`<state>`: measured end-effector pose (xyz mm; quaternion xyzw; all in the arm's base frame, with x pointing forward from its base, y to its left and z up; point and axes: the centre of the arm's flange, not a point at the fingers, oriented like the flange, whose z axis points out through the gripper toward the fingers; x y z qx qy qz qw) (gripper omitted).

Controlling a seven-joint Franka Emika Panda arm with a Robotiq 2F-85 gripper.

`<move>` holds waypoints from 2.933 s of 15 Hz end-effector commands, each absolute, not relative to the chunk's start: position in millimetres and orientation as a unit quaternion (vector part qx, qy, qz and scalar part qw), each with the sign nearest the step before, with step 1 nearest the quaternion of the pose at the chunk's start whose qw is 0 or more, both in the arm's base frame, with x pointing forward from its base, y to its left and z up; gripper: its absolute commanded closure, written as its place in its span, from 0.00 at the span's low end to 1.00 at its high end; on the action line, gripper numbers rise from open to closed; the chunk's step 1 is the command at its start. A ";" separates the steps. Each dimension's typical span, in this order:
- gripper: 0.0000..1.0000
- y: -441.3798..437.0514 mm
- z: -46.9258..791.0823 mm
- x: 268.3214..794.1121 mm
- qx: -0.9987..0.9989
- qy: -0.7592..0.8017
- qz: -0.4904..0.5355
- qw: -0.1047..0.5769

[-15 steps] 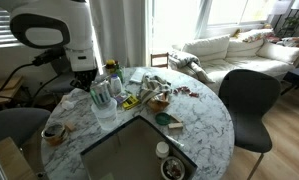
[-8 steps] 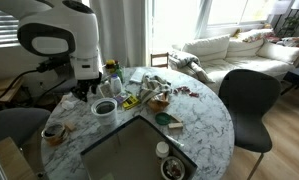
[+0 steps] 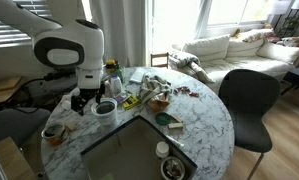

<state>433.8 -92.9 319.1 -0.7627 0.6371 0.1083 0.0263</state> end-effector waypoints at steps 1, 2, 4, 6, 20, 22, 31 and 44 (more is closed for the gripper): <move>0.34 -89.9 290.3 438.5 -0.755 0.649 0.095 -0.007; 0.42 -90.5 286.1 439.1 -0.752 0.653 0.087 -0.013; 0.58 -91.3 281.5 441.1 -0.749 0.659 0.071 -0.019; 0.73 -92.1 281.1 442.9 -0.746 0.664 0.059 -0.021; 0.98 -91.8 397.1 431.5 -0.725 0.688 0.011 0.024; 0.93 -91.1 414.6 427.6 -0.724 0.689 -0.003 0.035; 0.98 -113.4 422.1 411.0 -0.704 0.709 -0.006 0.043; 0.98 -204.9 420.6 346.4 -0.503 0.856 -0.123 0.010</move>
